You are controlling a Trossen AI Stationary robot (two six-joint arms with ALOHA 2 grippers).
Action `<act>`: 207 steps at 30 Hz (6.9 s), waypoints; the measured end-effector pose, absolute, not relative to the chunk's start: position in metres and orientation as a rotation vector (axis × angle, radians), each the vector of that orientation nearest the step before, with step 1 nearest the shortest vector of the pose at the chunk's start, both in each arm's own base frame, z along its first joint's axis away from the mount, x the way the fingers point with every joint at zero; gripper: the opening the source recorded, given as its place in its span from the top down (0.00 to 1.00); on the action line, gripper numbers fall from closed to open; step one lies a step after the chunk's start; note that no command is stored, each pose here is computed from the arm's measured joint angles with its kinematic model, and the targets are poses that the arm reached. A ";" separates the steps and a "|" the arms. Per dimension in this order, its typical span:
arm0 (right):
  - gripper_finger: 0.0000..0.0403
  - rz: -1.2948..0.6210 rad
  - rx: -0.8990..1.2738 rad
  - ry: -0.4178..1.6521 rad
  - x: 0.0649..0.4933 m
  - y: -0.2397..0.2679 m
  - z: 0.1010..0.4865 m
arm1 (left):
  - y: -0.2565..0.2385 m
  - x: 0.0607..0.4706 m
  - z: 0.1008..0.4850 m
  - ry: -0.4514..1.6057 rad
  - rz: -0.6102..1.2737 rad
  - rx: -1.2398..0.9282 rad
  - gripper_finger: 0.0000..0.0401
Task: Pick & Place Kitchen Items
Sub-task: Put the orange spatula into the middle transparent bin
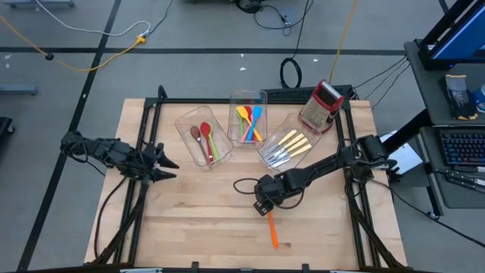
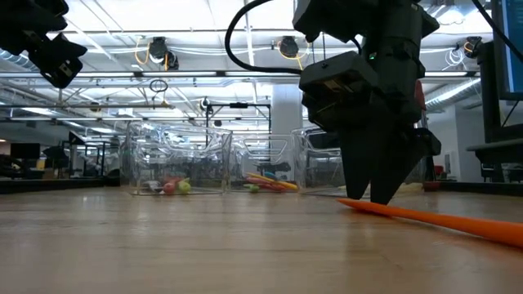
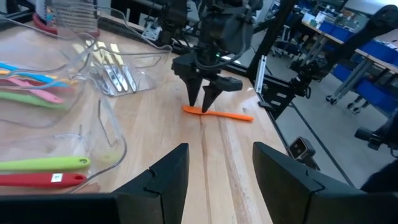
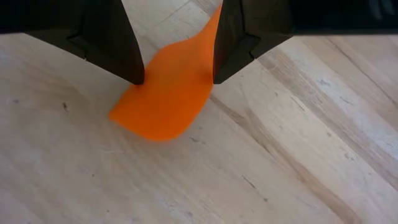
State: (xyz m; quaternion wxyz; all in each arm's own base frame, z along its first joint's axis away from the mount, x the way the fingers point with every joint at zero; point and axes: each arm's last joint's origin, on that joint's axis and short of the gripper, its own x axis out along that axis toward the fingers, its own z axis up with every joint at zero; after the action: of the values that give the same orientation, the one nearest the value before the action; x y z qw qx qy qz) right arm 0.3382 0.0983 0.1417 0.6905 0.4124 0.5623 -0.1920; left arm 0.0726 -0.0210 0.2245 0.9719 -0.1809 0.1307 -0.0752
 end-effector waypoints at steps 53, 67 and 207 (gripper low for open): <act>1.00 -0.736 0.928 1.353 0.326 0.091 0.117 | -0.020 0.073 0.224 0.261 -0.114 -0.407 0.55; 1.00 -0.704 0.930 1.230 0.319 0.086 0.157 | -0.020 0.073 0.224 0.263 -0.116 -0.389 0.55; 0.77 -0.857 0.884 1.382 0.313 0.094 0.120 | -0.020 0.071 0.218 0.327 -0.101 -0.401 0.55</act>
State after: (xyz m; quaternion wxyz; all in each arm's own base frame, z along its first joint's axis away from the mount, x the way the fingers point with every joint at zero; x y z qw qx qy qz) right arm 0.3131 0.0941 0.1197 0.6015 0.3814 0.5967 -0.3697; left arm 0.0711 -0.0197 0.2181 0.9655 -0.1981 0.1617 -0.0500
